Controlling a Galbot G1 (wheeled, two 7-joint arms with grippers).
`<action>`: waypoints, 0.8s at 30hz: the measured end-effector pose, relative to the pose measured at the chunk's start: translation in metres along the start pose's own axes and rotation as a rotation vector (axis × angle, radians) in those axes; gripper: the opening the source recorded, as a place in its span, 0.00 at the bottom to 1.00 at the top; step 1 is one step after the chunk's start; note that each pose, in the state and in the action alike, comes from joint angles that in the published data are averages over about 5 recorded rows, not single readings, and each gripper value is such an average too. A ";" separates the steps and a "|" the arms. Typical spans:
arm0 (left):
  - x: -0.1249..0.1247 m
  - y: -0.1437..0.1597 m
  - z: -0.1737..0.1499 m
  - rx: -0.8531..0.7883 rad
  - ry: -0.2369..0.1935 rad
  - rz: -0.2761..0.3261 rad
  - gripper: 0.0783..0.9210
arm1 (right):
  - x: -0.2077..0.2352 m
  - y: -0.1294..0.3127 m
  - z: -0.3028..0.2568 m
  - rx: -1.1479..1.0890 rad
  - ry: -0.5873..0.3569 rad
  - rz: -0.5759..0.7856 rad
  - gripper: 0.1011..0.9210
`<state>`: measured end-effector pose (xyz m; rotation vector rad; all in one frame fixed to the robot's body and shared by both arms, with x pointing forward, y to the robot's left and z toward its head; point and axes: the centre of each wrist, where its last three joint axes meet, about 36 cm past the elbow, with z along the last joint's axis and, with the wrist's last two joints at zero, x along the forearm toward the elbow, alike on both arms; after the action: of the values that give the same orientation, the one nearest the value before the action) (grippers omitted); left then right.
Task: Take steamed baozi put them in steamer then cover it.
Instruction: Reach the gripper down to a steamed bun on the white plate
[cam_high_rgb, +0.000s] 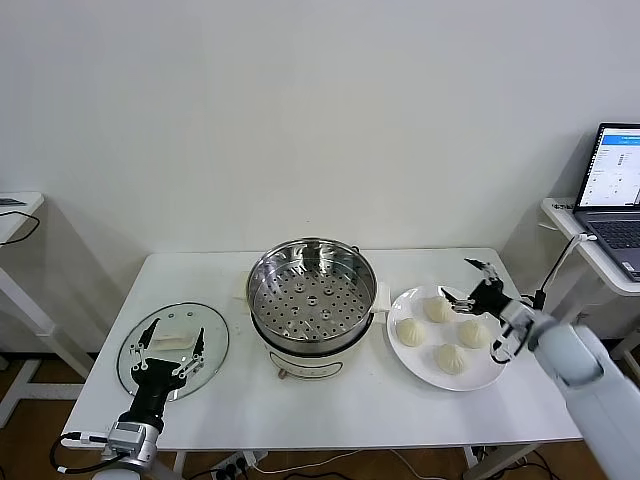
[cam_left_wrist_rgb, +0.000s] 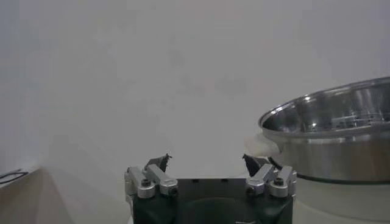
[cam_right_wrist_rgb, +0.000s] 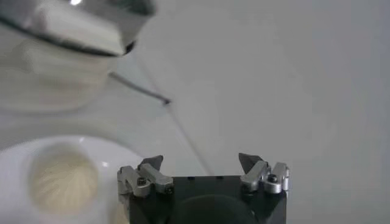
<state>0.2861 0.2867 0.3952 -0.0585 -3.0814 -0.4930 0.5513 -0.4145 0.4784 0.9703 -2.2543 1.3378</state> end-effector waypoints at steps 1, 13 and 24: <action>0.000 0.000 -0.001 0.001 -0.001 0.000 0.88 | -0.003 -0.009 -0.003 0.021 0.019 -0.043 0.88; 0.003 0.000 -0.003 0.006 0.003 -0.004 0.88 | -0.042 -0.096 -0.038 0.186 0.248 -0.405 0.88; 0.003 0.001 -0.004 0.011 0.002 -0.014 0.88 | -0.089 -0.115 -0.054 0.227 0.377 -0.540 0.88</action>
<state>0.2827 0.2861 0.3997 -0.0355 -3.0845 -0.4756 0.6929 -0.3711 0.5246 1.1754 -1.4493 1.3920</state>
